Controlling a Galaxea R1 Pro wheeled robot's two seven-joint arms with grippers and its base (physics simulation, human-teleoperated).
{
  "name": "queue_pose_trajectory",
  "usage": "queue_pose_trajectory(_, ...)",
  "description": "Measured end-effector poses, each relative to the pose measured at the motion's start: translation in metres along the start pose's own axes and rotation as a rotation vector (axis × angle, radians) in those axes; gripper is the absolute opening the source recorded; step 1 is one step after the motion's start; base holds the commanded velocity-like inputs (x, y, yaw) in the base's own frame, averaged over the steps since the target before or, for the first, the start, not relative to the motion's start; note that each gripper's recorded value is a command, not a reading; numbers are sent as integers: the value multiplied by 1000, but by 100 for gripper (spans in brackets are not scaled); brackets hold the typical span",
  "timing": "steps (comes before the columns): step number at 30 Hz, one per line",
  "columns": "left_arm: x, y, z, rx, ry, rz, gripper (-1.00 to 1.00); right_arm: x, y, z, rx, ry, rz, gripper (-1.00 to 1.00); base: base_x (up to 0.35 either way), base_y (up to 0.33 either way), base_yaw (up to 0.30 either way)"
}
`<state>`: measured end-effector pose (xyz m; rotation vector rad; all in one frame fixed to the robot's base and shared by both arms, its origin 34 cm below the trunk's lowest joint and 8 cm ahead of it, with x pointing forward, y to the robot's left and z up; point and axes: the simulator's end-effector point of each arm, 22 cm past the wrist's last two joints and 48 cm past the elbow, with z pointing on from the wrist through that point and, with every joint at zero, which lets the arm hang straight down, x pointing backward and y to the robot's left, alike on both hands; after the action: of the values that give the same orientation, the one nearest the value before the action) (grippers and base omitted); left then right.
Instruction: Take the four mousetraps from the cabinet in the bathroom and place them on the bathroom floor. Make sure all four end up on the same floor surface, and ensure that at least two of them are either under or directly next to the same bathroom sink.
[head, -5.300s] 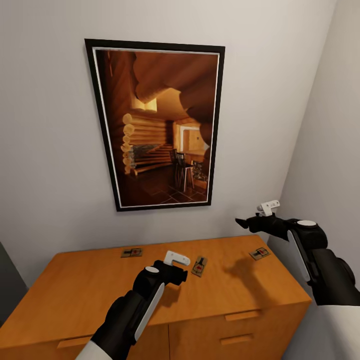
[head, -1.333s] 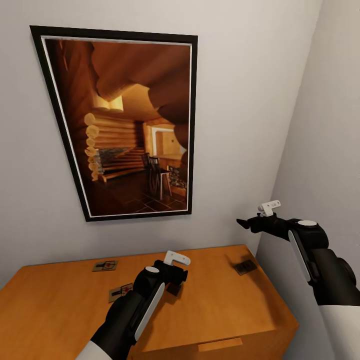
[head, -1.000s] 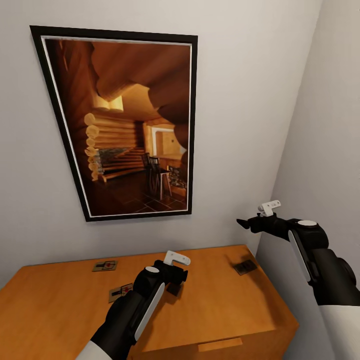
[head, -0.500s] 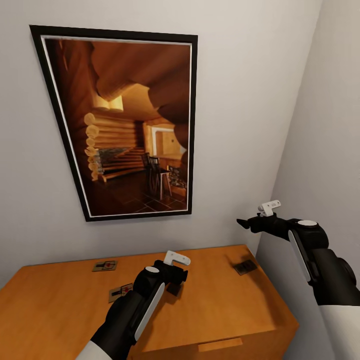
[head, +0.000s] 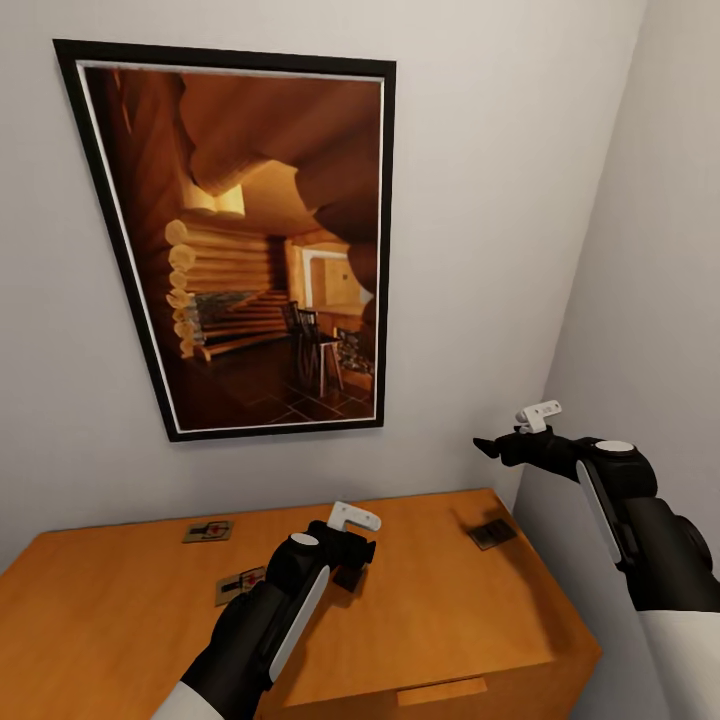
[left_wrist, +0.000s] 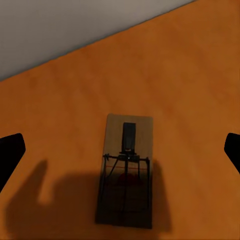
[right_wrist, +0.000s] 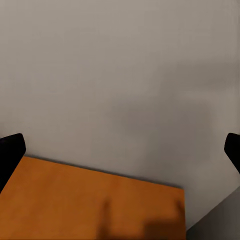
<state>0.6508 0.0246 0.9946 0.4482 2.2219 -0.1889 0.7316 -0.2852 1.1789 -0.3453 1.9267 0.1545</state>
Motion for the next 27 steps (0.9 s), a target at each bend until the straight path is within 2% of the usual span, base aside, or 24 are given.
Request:
queue_pose_trajectory(23,7,2,2,-6,22,7,100,0,0,0,0,0,-1,100,0,0,0)
queue_pose_trajectory(27,15,3,6,-11,42,8,100,0,0,0,0,0,-1,100,0,0,0)
